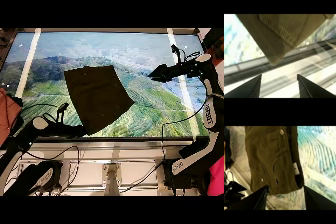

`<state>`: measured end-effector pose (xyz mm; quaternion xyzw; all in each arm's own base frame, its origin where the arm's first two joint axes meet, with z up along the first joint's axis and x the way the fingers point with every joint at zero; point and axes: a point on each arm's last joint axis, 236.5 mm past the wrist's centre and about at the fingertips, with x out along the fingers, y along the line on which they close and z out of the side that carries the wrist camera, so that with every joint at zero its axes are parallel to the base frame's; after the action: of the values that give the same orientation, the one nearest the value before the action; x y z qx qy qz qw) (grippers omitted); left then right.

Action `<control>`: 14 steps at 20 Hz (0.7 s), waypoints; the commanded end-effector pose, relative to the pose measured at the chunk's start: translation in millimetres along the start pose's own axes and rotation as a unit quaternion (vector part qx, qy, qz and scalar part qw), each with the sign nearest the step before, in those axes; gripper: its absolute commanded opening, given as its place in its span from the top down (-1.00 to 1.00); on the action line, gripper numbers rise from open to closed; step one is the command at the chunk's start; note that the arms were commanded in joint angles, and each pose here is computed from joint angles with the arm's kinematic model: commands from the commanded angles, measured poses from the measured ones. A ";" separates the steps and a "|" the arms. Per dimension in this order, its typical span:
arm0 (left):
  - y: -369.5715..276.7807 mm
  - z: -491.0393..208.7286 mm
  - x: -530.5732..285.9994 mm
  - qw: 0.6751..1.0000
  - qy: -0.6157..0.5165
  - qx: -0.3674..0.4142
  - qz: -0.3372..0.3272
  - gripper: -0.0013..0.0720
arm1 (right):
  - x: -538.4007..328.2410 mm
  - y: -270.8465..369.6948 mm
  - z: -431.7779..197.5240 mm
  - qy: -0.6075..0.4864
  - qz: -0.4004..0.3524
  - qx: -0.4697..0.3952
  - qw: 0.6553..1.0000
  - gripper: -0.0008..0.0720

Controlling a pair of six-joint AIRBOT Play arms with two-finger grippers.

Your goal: Fold the clothes and pants, and hang the long-sleeved shirts on hangers.

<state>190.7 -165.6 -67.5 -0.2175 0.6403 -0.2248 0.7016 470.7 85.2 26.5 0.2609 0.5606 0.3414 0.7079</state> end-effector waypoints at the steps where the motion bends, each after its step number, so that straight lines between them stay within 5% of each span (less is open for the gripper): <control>1: -3.5 -8.3 5.0 0.999 0.001 -0.049 -0.018 -0.46 | 1.8 -10.1 -14.5 0.029 -0.018 0.001 0.999 -0.36; 10: 10.7 16.7 31.8 0.990 -0.020 -0.138 -0.022 -0.42 | 14.9 4.0 -14.4 0.038 -0.012 -0.014 0.999 -0.36; 14: 5.3 12.0 48.3 0.986 0.000 -0.164 -0.032 0.01 | 17.9 3.4 -16.7 0.044 -0.019 -0.010 0.999 -0.36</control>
<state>204.2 -181.6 -101.5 -0.3310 0.6576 -0.1471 0.6605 457.6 100.0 16.2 0.2308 0.5867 0.3493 0.6932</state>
